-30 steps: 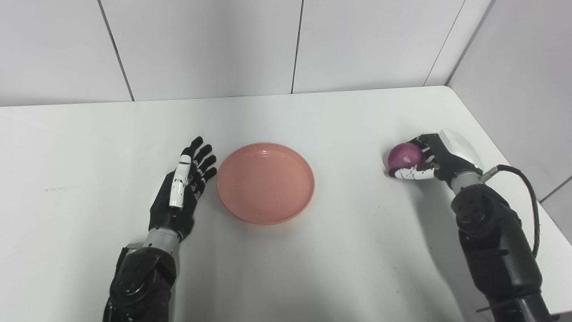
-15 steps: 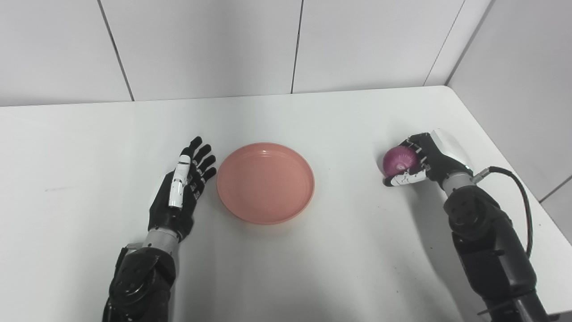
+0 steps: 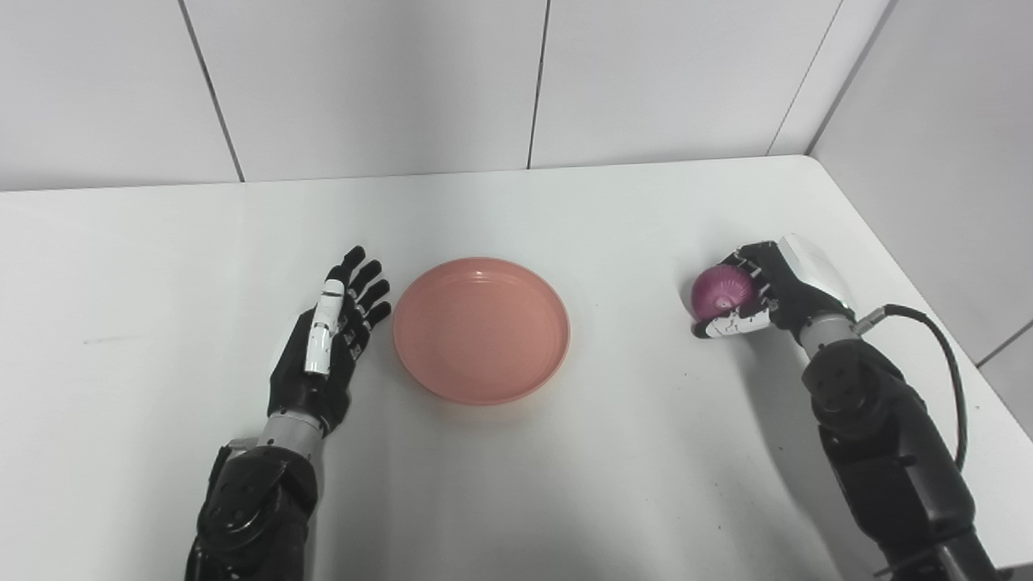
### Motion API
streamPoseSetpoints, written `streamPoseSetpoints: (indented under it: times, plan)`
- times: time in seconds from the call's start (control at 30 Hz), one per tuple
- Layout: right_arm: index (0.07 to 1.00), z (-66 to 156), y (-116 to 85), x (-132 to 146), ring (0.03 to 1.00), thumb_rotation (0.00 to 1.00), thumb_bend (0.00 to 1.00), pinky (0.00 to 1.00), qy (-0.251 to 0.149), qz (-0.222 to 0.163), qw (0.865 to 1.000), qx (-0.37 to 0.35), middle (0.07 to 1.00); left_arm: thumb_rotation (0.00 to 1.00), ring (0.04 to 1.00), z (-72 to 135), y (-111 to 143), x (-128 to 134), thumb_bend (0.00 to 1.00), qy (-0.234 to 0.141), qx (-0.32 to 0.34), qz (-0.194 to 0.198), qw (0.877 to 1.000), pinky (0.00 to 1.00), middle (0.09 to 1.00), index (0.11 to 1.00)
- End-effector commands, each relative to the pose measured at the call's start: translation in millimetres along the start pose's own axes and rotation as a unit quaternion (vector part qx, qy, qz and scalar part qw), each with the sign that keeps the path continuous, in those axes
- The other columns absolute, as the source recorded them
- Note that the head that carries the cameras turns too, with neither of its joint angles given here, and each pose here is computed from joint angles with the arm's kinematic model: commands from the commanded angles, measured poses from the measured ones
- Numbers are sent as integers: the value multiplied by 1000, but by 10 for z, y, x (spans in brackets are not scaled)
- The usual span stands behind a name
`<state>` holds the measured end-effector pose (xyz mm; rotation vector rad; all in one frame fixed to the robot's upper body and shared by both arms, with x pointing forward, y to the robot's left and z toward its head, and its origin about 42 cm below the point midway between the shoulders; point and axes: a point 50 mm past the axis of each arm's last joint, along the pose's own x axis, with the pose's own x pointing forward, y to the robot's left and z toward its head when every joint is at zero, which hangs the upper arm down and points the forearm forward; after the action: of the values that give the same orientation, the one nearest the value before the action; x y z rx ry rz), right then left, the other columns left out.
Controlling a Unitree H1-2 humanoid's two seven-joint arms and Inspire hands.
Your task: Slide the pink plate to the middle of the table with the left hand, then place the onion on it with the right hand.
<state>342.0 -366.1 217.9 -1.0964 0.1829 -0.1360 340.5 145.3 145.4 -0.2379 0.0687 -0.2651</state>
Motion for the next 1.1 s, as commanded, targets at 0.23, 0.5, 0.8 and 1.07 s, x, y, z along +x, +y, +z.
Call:
streamPoseSetpoints:
  times: [0.23, 0.5, 0.8, 1.07]
  plan:
    - [486, 393, -422, -87, 454, 128, 516, 385, -69, -65, 996, -3, 510, 1000, 943, -30, -13, -20, 476, 9, -6, 5, 1000, 935, 957, 942]
    - [487, 660, -505, -145, 445, 130, 516, 369, -101, -73, 992, -9, 512, 1000, 945, -42, -42, -20, 471, 8, -9, 6, 1000, 940, 957, 942]
    - [487, 893, -521, -126, 459, 132, 517, 379, -131, -72, 989, -15, 526, 1000, 948, -54, -80, -25, 469, 8, -8, 2, 1000, 946, 957, 943]
    - [487, 1268, -434, -90, 460, 131, 518, 391, -186, -61, 980, -20, 522, 1000, 951, -66, -130, -23, 471, 7, -7, 2, 1000, 953, 959, 952]
